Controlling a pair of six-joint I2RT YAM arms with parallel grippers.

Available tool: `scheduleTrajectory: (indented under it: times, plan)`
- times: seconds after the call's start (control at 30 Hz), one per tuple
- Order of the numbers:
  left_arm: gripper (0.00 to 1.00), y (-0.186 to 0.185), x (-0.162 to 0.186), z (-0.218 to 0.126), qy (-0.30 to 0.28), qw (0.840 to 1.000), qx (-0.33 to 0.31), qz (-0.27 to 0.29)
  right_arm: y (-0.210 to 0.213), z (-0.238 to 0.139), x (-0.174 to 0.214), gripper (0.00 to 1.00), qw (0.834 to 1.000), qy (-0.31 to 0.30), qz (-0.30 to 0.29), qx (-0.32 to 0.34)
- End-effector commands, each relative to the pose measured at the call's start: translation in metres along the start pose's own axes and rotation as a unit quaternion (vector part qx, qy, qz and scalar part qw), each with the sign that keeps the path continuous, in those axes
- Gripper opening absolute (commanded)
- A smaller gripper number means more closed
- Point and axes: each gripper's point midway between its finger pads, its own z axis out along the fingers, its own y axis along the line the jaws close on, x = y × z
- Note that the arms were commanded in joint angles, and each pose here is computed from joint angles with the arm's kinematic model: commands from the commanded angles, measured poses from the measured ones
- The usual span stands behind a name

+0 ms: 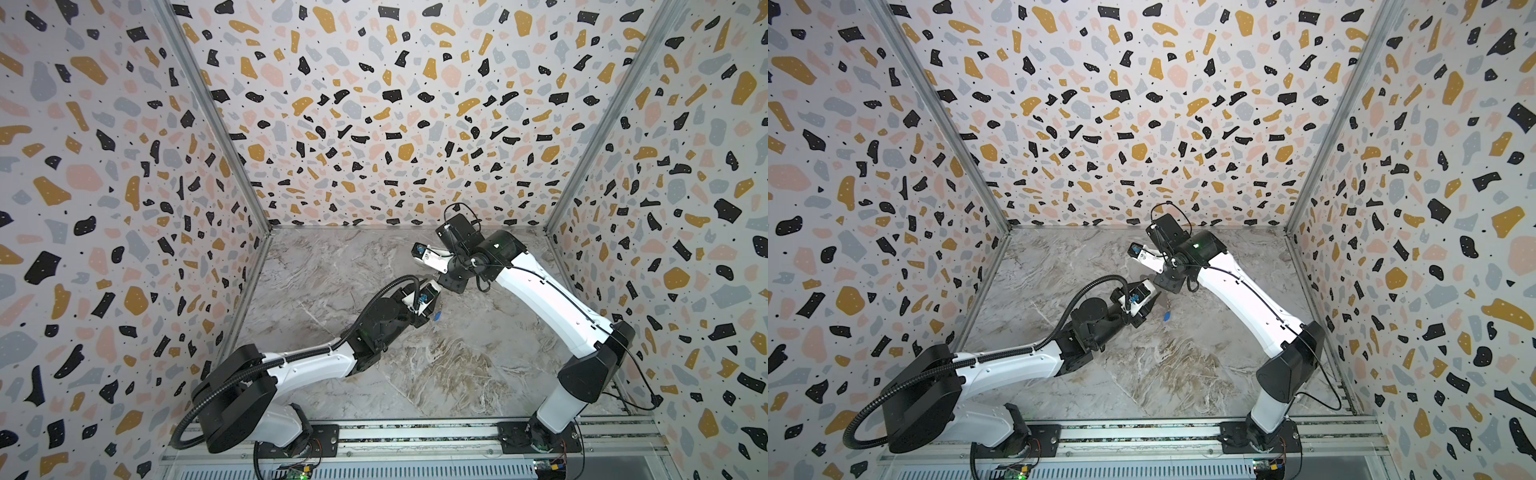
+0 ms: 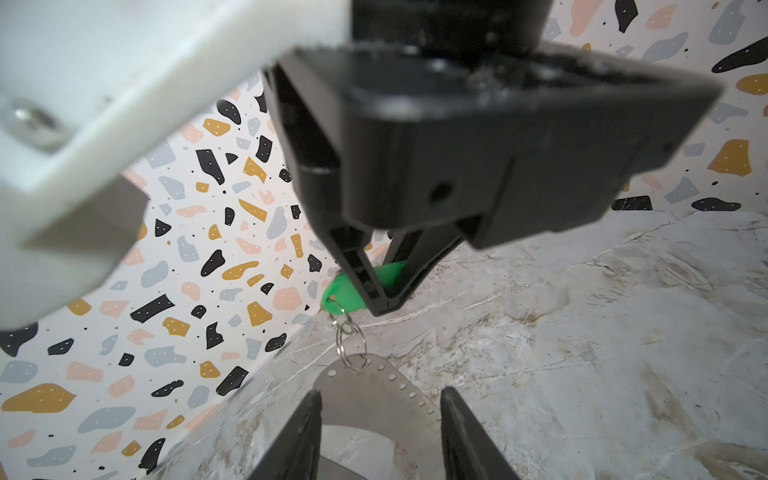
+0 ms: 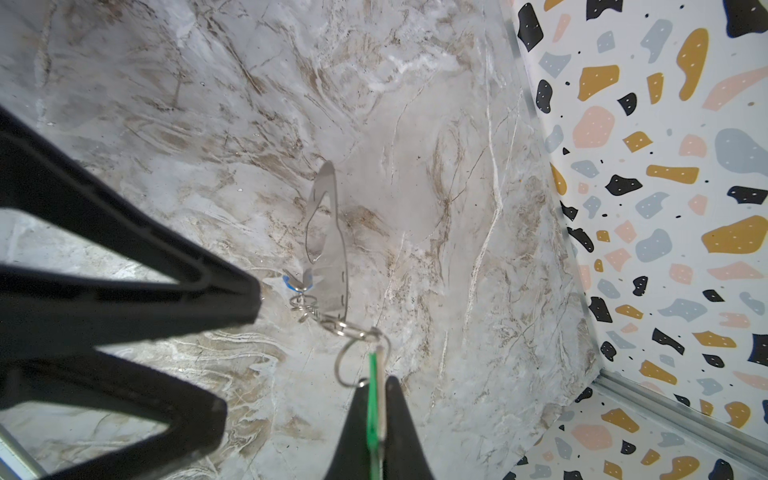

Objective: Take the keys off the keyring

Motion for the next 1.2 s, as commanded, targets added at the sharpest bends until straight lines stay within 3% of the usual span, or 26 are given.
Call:
scheduleTrajectory:
  times: [0.0, 0.17, 0.3, 0.4, 0.53, 0.63, 0.97, 1.17]
  plan:
    - [0.48, 0.017, -0.030, -0.004, -0.045, 0.998, -0.030, -0.020, -0.007, -0.015, -0.004, 0.00, 1.000, -0.011, -0.011, 0.021]
    - [0.48, 0.021, -0.032, -0.021, -0.066, 0.997, -0.015, -0.028, -0.023, -0.021, -0.006, 0.00, 0.996, -0.025, -0.050, 0.072]
    - [0.47, 0.038, -0.034, -0.037, -0.074, 0.996, 0.004, -0.051, -0.039, -0.035, -0.023, 0.00, 0.982, -0.084, -0.099, 0.134]
    - [0.47, 0.049, -0.037, -0.045, -0.069, 0.996, 0.024, -0.046, -0.045, -0.053, -0.037, 0.00, 0.957, -0.157, -0.152, 0.191]
    - [0.46, 0.056, -0.044, -0.051, -0.047, 0.996, 0.061, -0.032, -0.045, -0.081, -0.052, 0.00, 0.902, -0.266, -0.220, 0.260]
    - [0.46, 0.064, -0.049, -0.055, -0.036, 0.997, 0.070, -0.027, -0.047, -0.096, -0.058, 0.00, 0.872, -0.319, -0.238, 0.284]
    - [0.47, 0.088, -0.074, -0.047, -0.007, 0.992, 0.121, -0.048, -0.043, -0.100, -0.067, 0.00, 0.809, -0.373, -0.318, 0.323]
    - [0.47, 0.101, -0.084, -0.040, -0.001, 0.986, 0.150, -0.073, -0.036, -0.100, -0.068, 0.00, 0.754, -0.391, -0.371, 0.375]
